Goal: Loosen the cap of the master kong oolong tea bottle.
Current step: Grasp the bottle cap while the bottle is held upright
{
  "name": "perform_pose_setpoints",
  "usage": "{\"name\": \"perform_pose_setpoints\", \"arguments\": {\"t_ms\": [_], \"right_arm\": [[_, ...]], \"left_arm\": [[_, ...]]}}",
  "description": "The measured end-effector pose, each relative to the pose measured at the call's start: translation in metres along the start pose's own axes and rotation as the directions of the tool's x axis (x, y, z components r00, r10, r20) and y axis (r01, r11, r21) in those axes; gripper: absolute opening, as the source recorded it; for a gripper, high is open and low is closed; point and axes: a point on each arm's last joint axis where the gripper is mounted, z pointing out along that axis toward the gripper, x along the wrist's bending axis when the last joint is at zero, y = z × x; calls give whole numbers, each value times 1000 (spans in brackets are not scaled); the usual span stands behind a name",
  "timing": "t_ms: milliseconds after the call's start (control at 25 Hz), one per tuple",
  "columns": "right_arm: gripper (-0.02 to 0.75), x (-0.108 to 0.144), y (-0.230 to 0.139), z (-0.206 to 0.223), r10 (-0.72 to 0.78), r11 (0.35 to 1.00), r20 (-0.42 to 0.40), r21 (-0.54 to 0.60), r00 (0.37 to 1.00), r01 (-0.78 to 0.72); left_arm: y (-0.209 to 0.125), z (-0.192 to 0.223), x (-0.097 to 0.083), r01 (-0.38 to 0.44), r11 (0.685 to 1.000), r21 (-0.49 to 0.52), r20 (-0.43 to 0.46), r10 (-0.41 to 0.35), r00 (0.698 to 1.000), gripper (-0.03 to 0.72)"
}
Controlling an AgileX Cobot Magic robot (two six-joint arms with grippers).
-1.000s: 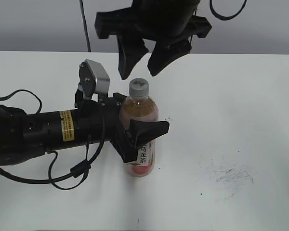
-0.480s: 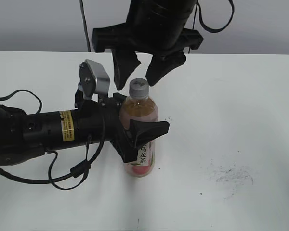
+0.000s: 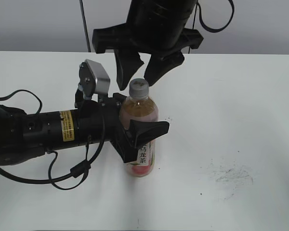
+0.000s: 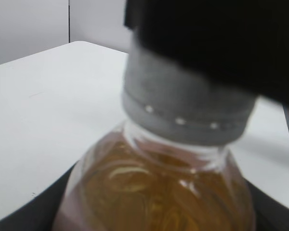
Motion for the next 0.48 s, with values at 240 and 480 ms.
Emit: {"name": "perform_pose_setpoints", "arguments": {"t_ms": [240, 480], "right_arm": [[398, 0, 0, 0, -11, 1000, 0, 2, 1000, 11], [398, -2, -5, 6, -10, 1000, 1, 28, 1000, 10]], "left_arm": [[0, 0, 0, 1, 1000, 1, 0, -1, 1000, 448], [0, 0, 0, 1, 1000, 1, 0, -1, 1000, 448]]}}
